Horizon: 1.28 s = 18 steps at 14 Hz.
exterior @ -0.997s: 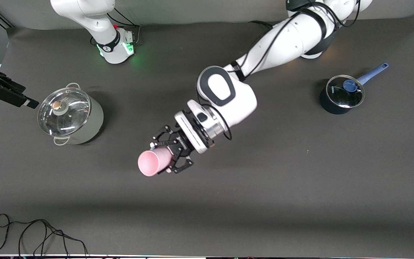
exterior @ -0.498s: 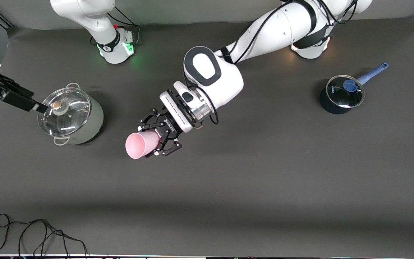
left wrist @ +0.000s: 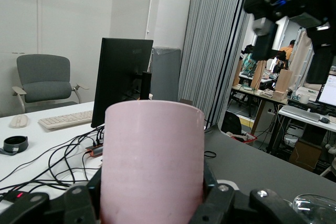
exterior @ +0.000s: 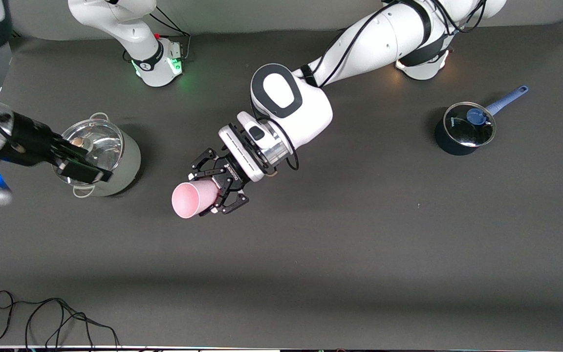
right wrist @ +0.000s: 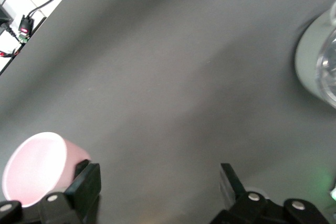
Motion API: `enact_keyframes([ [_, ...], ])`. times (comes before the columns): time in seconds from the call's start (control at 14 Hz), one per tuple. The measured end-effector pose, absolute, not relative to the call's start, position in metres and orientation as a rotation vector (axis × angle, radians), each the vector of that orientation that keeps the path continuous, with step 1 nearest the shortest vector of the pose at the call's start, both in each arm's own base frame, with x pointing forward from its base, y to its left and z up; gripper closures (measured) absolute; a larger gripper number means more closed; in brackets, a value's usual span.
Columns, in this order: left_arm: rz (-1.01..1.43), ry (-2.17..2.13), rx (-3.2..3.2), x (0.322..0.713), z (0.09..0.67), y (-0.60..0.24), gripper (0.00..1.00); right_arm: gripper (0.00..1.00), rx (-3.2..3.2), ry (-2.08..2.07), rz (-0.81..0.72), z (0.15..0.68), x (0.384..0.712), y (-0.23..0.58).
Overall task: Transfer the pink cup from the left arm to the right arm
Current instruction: 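Reach the right gripper to the pink cup's rim and close it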
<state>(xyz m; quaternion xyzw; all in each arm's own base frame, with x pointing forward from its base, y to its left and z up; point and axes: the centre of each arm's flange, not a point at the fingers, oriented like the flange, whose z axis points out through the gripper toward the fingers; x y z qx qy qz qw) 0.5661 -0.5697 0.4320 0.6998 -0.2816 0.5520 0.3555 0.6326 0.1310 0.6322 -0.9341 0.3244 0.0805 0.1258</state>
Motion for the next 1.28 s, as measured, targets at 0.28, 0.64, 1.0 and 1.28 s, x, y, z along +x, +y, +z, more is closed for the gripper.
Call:
enact_keyframes([
  [0.28, 1.427, -0.727, 1.809, 0.567, 0.432, -0.569, 0.31, 0.00, -2.670, 0.998, 0.266, 0.609, 0.653, 0.179],
  [0.64, 1.428, -0.727, 1.809, 0.567, 0.432, -0.569, 0.31, 0.00, -2.578, 1.047, 0.224, 0.611, 0.660, 0.211],
  [1.0, 1.429, -0.726, 1.810, 0.567, 0.432, -0.569, 0.31, 0.00, -2.555, 1.055, 0.268, 0.585, 0.668, 0.234],
  [1.28, 1.429, -0.726, 1.810, 0.567, 0.432, -0.569, 0.31, 0.02, -2.557, 1.059, 0.278, 0.581, 0.670, 0.234],
])
